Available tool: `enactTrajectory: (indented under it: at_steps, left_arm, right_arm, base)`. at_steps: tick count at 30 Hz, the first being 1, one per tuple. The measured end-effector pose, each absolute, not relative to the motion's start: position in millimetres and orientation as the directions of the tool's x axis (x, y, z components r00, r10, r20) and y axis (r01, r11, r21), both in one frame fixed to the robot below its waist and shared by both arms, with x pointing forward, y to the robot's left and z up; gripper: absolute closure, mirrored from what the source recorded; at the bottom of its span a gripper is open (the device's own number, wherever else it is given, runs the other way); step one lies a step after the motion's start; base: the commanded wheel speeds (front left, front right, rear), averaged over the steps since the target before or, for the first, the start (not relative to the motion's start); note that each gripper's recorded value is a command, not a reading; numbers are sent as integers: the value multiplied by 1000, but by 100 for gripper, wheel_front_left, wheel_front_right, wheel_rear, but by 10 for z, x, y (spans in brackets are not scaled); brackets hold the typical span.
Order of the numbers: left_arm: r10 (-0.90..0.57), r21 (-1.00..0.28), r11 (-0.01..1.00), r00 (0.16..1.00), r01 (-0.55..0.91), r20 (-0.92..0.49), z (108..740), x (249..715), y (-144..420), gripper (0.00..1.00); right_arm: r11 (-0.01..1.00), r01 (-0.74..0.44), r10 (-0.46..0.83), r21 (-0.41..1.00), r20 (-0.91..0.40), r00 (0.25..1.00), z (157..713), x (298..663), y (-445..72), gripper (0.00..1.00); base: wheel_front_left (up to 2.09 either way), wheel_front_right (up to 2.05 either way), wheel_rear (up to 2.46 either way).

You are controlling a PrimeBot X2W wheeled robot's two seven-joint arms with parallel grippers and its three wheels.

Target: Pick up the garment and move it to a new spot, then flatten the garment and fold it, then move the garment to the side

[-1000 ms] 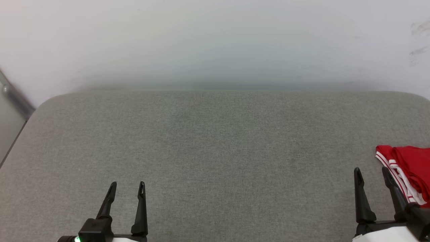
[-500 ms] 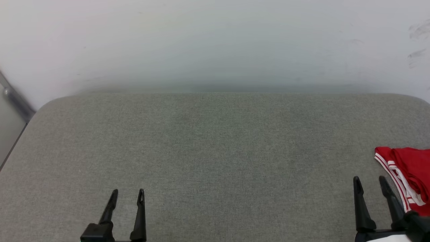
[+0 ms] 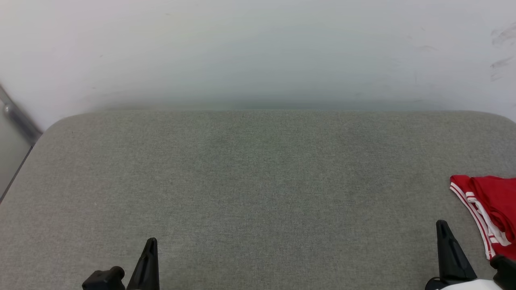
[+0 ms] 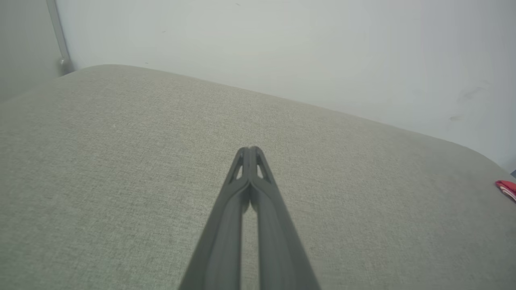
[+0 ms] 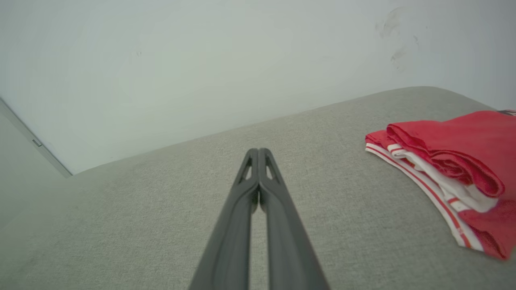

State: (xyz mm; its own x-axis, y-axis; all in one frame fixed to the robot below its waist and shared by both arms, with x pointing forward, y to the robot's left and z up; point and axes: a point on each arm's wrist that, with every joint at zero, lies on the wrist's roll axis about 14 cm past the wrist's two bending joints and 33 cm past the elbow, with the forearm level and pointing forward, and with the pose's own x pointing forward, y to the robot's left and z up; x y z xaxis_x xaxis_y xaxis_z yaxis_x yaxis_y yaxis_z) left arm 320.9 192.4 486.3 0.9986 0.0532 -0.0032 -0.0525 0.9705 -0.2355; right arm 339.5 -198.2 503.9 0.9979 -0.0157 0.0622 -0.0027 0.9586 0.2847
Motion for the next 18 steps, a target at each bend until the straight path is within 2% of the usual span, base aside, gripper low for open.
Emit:
enactTrajectory:
  at_steps: [18]
  left_arm:
    - [79,-524,847,996,-92,-48,4843,3357,2002,100]
  right_arm:
    - [829,31,-50,559,20,999,5005,3514,-2031,100]
  base:
    - [0,0,0]
